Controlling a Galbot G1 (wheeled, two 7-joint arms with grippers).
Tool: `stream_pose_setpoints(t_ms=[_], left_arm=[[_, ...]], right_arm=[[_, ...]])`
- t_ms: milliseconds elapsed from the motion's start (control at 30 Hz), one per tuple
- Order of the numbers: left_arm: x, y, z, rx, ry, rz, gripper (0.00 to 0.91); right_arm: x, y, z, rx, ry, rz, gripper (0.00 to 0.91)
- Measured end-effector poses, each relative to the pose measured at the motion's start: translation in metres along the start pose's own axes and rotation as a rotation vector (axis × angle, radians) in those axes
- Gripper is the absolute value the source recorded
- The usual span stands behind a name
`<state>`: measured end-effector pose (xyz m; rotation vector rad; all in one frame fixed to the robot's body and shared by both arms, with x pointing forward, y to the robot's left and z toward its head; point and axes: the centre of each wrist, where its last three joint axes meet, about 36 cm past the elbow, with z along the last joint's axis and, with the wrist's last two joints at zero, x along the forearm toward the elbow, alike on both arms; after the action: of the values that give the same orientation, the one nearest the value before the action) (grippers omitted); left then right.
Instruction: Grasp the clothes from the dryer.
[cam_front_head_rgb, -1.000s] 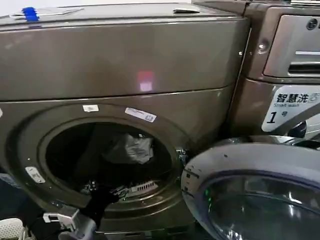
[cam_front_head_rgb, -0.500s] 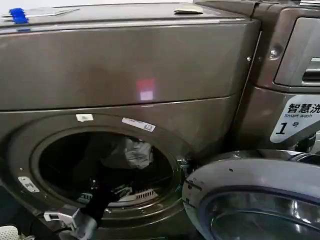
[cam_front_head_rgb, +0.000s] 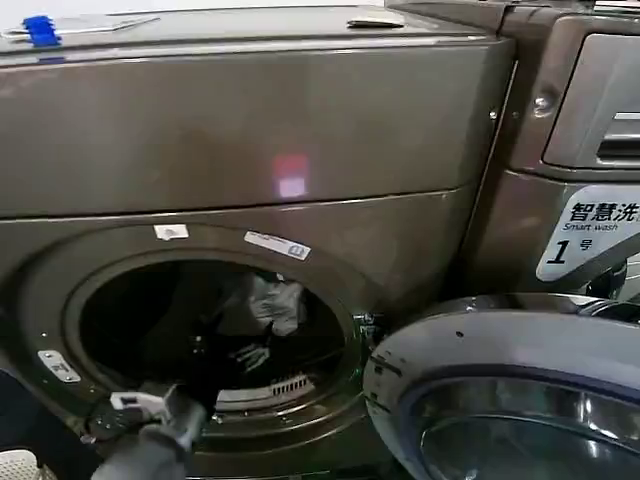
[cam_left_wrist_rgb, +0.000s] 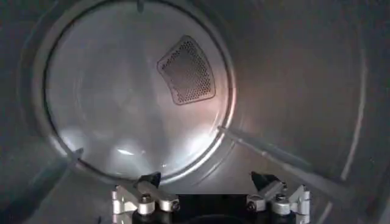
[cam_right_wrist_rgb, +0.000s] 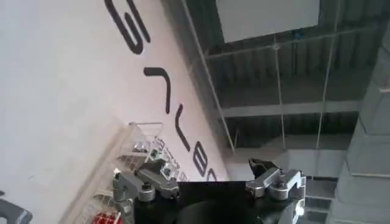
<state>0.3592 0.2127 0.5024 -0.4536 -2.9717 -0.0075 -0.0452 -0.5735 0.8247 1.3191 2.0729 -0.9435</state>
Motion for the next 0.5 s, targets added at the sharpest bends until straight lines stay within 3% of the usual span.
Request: stream_pose_setpoints(t_ms=[500], left_arm=[[-0.113,0.024,0.007,-0.004,-0.033,-0.002,0.907]], right_arm=[[-0.002,-0.004,-0.006,0.026,-0.001,0.011,0.907]])
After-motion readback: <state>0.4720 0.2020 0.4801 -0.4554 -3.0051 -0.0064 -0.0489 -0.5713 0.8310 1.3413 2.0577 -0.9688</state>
